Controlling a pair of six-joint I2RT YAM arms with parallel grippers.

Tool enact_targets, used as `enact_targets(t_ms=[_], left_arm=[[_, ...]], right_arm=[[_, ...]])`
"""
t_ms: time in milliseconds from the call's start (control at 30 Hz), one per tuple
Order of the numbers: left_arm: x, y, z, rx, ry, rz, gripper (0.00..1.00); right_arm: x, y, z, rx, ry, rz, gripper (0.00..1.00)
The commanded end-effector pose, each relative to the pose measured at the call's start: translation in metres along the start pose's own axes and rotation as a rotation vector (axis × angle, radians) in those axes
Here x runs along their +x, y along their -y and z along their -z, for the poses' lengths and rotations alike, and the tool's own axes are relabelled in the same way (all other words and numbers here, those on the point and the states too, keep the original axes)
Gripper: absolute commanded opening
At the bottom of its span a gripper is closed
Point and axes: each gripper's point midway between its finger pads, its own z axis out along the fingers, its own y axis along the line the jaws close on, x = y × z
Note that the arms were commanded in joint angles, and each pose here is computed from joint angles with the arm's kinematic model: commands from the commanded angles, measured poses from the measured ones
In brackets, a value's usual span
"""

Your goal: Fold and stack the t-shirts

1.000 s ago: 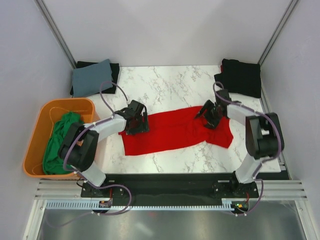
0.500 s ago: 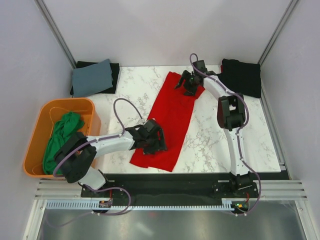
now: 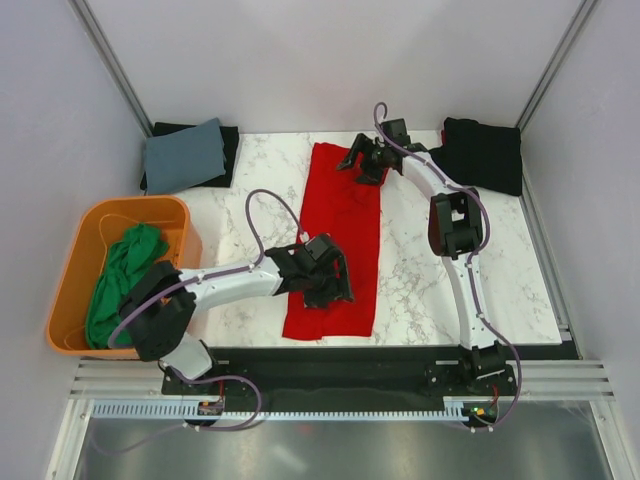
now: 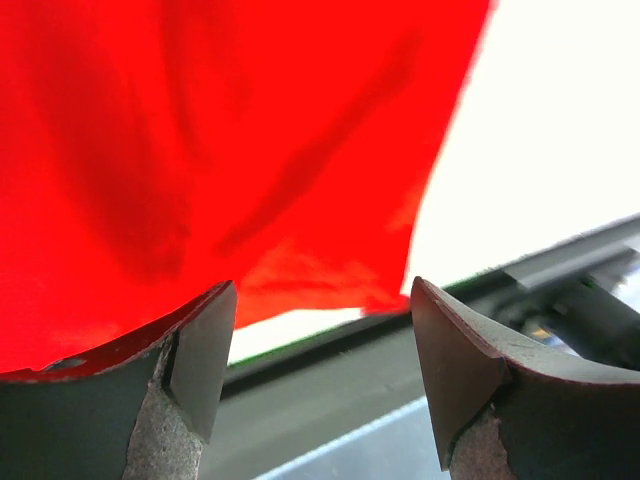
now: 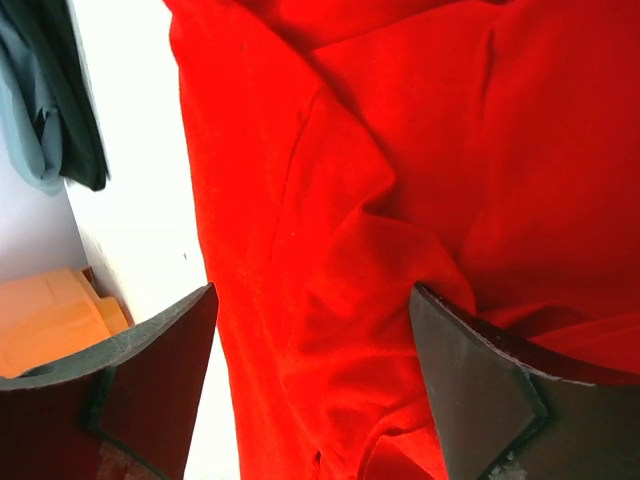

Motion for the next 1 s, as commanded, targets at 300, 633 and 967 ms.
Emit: enact_targets(t_ms=[300, 633, 967], left_arm=[[-0.032, -0.014, 0.121, 0.002, 0.315, -0.079, 0.8], [-0.001, -0.082, 0.122, 0.007, 0.353, 0.051, 0.83], [0.008, -0.119, 0.094, -0.107, 0.354, 0.094, 0.82]], right_arm=[[0.017, -0.084, 0.175, 0.13, 0.19, 0.169, 0.9], [0.269, -0.001, 0.252, 0.243, 0.093, 0.017, 0.81], [0.362, 0.031, 0.235, 0.101, -0.053, -0.047, 0.71]])
